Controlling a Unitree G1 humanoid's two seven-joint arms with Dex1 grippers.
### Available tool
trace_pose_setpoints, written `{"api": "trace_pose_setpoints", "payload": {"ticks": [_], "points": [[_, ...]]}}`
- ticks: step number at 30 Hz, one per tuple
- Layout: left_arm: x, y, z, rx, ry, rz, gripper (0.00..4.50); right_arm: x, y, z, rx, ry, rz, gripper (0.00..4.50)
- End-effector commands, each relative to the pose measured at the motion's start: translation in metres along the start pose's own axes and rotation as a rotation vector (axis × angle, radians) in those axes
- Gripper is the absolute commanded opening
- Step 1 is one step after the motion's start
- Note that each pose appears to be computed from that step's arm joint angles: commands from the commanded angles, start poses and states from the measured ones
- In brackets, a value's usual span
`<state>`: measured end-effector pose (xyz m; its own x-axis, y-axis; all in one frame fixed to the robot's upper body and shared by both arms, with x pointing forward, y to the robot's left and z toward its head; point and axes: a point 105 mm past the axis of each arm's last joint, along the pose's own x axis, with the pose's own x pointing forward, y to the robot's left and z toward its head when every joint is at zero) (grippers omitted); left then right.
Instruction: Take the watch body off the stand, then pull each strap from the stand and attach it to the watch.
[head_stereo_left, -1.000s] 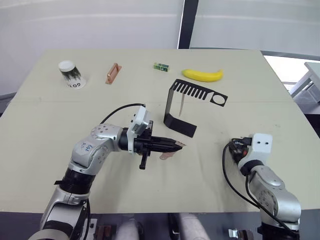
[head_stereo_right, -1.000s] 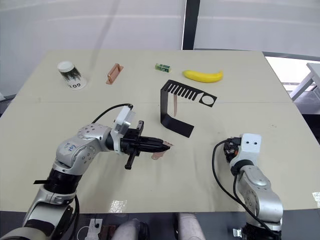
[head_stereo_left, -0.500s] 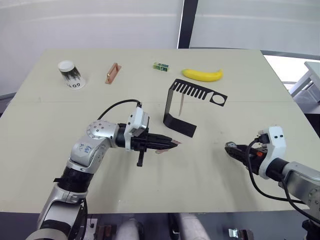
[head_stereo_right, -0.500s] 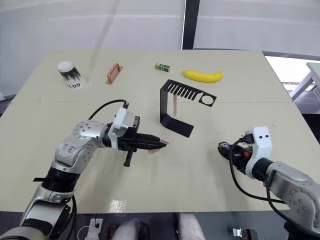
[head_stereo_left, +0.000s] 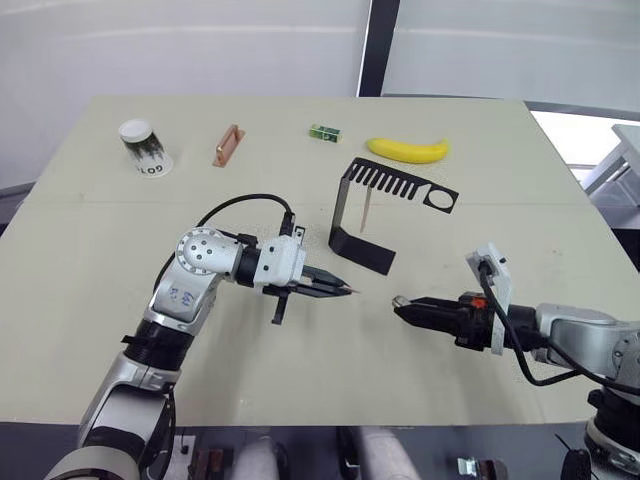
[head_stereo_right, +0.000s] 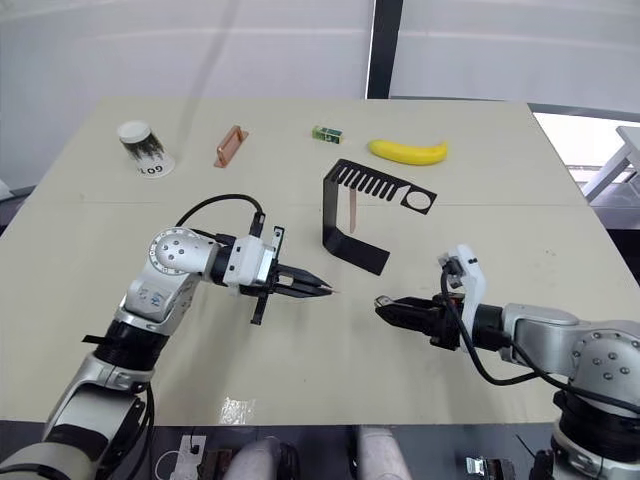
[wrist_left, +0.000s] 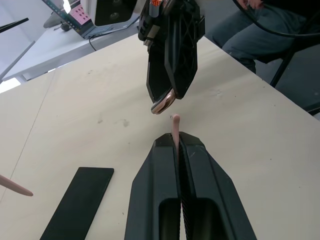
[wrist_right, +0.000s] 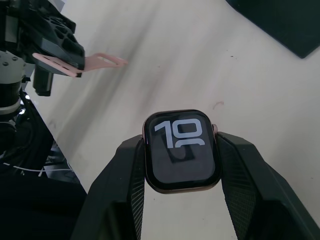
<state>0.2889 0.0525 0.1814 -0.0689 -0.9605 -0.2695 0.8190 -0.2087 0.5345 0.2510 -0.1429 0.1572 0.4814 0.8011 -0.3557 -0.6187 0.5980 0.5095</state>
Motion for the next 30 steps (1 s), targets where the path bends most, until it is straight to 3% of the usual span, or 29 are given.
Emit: {"api": "trace_pose_setpoints", "payload": {"ticks": [1,18,30], "points": [[0.002,0.004,0.003,0.079,0.02,-0.016,0.0,0.006,0.008,0.006,0.012,-0.003,0.046,1.61],[0.014,0.008,-0.004,0.174,0.07,-0.03,0.0,0.019,0.028,0.016,0.101,0.037,0.087,1.61],[0.016,0.011,-0.004,0.179,0.072,0.008,0.0,0.023,0.026,0.016,0.126,0.043,0.058,1.61]]}}
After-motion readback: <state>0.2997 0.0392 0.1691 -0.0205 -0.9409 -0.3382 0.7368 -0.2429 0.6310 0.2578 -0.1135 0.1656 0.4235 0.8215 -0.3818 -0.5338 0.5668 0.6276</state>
